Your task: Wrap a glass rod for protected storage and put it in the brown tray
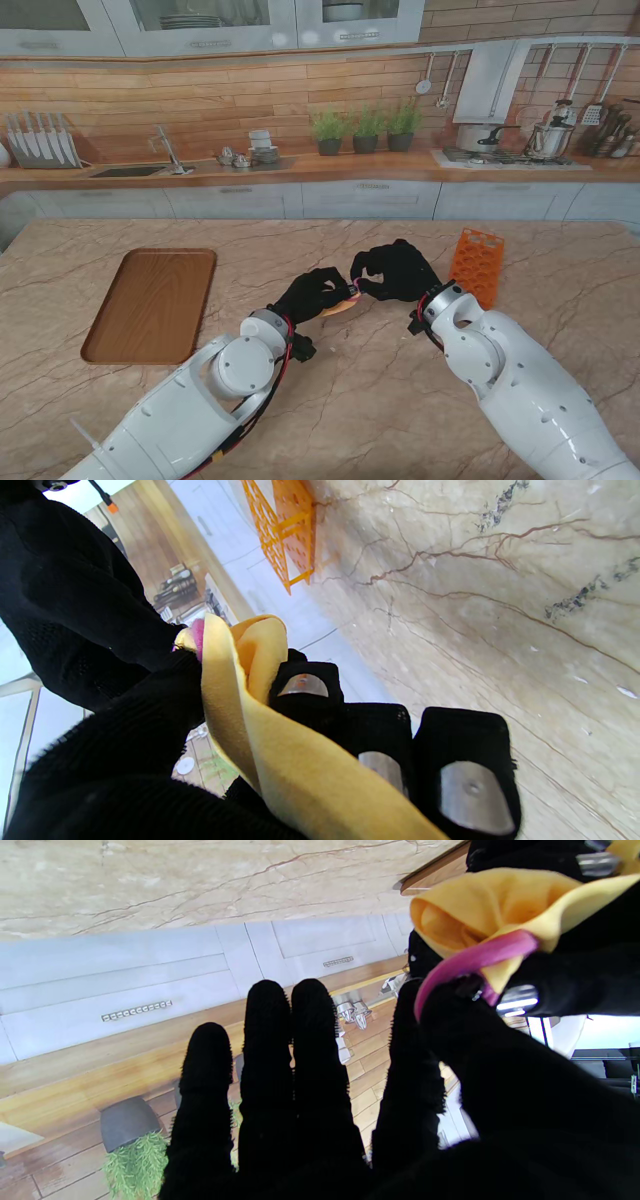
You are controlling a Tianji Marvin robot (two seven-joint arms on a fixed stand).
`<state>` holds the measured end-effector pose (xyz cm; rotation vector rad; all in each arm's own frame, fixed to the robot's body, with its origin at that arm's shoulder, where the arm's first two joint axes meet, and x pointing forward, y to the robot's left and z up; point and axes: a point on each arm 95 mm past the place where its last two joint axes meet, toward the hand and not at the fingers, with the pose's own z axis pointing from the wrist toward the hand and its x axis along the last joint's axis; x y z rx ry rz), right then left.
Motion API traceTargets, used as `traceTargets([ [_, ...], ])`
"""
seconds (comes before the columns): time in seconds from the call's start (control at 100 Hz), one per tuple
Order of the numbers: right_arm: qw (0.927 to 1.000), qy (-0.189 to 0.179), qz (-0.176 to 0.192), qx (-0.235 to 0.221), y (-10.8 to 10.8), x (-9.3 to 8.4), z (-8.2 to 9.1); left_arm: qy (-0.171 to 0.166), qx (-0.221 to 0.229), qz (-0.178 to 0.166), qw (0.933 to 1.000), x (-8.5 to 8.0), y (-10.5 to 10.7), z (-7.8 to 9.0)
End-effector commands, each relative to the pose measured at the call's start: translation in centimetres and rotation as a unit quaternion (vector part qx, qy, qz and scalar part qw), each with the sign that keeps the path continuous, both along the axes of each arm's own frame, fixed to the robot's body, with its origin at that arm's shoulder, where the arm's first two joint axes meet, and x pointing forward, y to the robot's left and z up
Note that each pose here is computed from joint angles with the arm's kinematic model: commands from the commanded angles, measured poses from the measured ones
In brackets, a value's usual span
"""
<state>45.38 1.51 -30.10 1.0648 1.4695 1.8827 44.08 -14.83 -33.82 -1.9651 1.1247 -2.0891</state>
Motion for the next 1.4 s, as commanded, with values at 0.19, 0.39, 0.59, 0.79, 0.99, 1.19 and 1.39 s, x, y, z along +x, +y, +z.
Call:
traceTargets([
  [0.19, 1.0000, 0.005, -0.001, -0.006, 0.1, -0.8, -0.8, 0.006, -0.017, 0.004, 0.9998, -0.1, -0.4, 0.4],
  [0.39, 0.9999, 0.011, -0.002, -0.010, 0.2, -0.8, -1.1, 0.005, -0.015, -0.001, 0.9999, 0.0, -0.3, 0.3],
  [0.59, 0.9998, 0.012, 0.004, -0.016, 0.3, -0.6, -1.3, -0.001, -0.012, -0.001, 0.9999, 0.1, -0.3, 0.2],
  [0.79, 0.9996, 0.010, 0.009, -0.024, 0.3, -0.5, -1.4, 0.001, -0.012, -0.001, 0.9999, 0.2, -0.3, 0.2],
  [0.99, 0.9992, 0.008, 0.015, -0.036, 0.5, -0.3, -1.5, 0.003, -0.013, -0.006, 0.9999, 0.1, -0.4, 0.2],
  [1.19, 0.9981, 0.004, 0.030, -0.054, 0.8, -0.1, -1.6, 0.006, -0.013, -0.005, 0.9999, 0.1, -0.5, 0.1],
  [1.39, 0.9970, -0.001, 0.044, -0.064, 1.1, 0.0, -1.8, 0.013, -0.014, 0.000, 0.9998, 0.0, -0.6, 0.1],
])
